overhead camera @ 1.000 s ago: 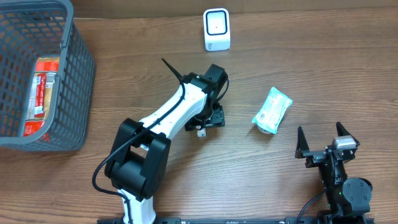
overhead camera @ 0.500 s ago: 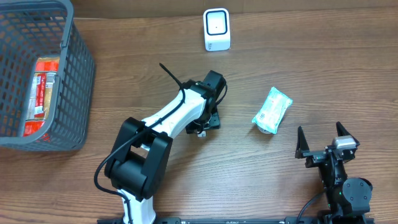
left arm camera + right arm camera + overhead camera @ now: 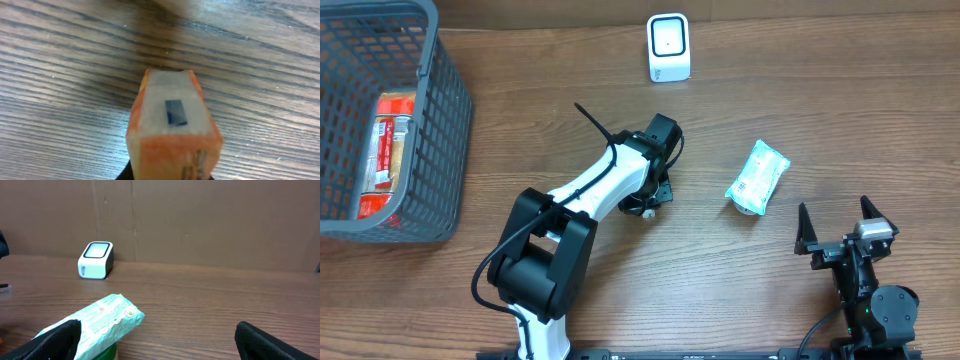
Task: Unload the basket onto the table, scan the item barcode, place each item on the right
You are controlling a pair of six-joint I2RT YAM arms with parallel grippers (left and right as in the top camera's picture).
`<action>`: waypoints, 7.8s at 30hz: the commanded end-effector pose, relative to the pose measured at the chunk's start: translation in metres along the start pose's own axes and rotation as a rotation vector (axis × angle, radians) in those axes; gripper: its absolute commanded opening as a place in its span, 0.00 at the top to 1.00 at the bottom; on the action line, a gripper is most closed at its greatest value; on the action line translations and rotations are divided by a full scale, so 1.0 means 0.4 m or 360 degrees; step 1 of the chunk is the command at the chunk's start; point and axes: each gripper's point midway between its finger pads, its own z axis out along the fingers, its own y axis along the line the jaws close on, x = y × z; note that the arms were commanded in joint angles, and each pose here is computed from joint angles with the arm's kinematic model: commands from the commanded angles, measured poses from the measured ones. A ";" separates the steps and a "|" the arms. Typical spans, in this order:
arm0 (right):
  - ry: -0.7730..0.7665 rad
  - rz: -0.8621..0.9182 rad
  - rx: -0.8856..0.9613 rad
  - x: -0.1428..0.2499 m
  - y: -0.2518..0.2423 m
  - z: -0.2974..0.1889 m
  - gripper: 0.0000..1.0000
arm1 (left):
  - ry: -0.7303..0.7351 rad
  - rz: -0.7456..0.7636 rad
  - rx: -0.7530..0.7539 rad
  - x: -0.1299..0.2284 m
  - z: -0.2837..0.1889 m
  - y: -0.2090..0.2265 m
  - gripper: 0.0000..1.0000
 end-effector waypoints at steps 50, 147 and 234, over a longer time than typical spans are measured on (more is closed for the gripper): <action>-0.0003 -0.0007 0.0016 0.005 -0.005 0.001 0.00 | -0.0404 0.0702 0.0728 -0.151 -0.426 -0.224 0.11; -0.0003 -0.0007 0.0016 0.005 -0.004 0.001 0.00 | -0.0194 0.1220 0.1066 -0.012 -0.292 -0.464 0.96; -0.0003 -0.0007 0.0016 0.005 -0.005 0.001 0.00 | -0.0223 0.0103 0.0118 -0.083 -0.183 -0.040 0.44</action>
